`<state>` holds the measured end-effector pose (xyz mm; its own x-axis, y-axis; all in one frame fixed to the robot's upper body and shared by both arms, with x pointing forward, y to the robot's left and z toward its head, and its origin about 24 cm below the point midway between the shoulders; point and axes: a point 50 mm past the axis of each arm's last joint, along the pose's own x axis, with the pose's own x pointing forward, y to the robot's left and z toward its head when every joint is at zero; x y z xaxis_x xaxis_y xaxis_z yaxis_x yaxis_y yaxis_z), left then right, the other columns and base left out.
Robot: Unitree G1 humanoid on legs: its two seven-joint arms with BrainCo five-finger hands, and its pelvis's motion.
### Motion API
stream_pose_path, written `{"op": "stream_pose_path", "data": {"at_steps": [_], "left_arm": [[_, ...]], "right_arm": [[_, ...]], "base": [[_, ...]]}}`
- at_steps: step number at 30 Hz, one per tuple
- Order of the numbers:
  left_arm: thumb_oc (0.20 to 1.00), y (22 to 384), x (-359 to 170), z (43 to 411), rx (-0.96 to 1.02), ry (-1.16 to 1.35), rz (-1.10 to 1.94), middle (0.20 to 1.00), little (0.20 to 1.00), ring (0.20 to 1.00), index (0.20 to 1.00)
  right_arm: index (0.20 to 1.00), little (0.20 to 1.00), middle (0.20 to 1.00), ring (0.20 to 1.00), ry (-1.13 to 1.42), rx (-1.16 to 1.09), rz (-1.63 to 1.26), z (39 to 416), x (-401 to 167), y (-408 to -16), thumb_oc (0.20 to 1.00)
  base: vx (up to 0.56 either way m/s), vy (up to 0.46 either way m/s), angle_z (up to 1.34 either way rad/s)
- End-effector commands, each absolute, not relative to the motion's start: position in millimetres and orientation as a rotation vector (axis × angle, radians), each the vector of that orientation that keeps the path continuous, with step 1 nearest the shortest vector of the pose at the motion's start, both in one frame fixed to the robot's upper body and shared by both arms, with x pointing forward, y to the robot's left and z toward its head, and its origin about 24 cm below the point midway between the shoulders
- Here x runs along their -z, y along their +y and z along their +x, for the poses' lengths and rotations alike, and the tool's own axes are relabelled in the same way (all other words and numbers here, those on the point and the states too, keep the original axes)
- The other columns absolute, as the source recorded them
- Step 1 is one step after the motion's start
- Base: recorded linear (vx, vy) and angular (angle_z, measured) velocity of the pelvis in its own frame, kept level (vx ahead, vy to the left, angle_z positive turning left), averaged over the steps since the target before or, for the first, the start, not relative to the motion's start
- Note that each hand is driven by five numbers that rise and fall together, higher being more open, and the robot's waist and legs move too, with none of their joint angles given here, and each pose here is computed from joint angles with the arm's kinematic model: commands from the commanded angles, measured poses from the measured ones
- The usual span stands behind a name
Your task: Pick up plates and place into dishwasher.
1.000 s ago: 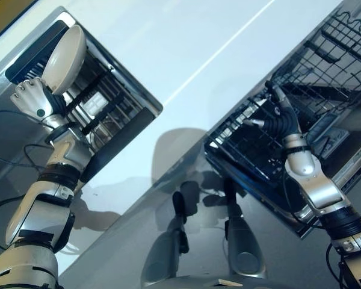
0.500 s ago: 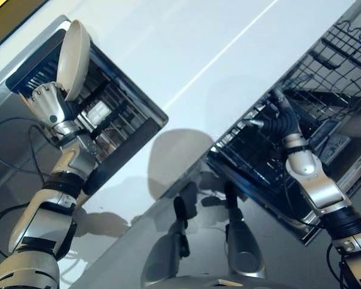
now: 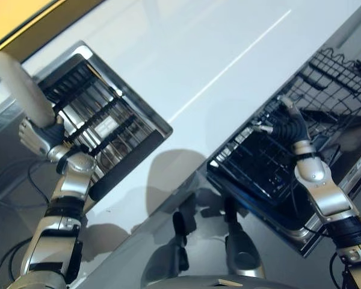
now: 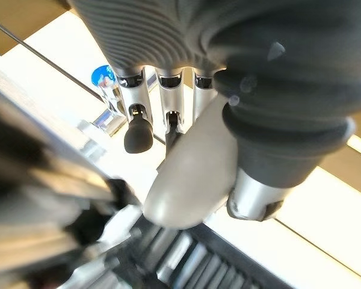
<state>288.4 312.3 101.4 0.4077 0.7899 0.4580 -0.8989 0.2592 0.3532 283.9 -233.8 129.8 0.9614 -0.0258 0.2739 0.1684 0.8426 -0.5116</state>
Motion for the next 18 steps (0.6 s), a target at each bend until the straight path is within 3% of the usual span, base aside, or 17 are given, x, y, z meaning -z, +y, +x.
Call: {"op": "stream_pose_path", "data": {"at_steps": [1, 10, 18], "left_arm": [[0.200, 334.7, -80.4, 255.8, -1.288, -0.162, 0.565, 0.200, 0.200, 0.200, 0.200], [0.200, 355.0, -87.8, 214.0, -1.331, -0.214, 0.573, 0.200, 0.200, 0.200, 0.200], [0.200, 360.9, -86.5, 185.9, -1.330, -0.246, 0.640, 0.200, 0.200, 0.200, 0.200]], "right_arm": [[1.000, 1.000, 1.000, 1.000, -0.359, 0.087, -0.527, 266.5, -136.4, -226.3, 1.000], [1.000, 1.000, 1.000, 1.000, -0.305, 0.171, -0.473, 243.7, -120.9, -239.4, 1.000], [1.000, 1.000, 1.000, 1.000, -0.399, 0.720, -0.301, 211.9, -119.2, -276.9, 1.000]], "base": [[0.12, -0.085, 0.07], [0.08, -0.103, 0.11], [0.02, -0.047, 0.05]]}}
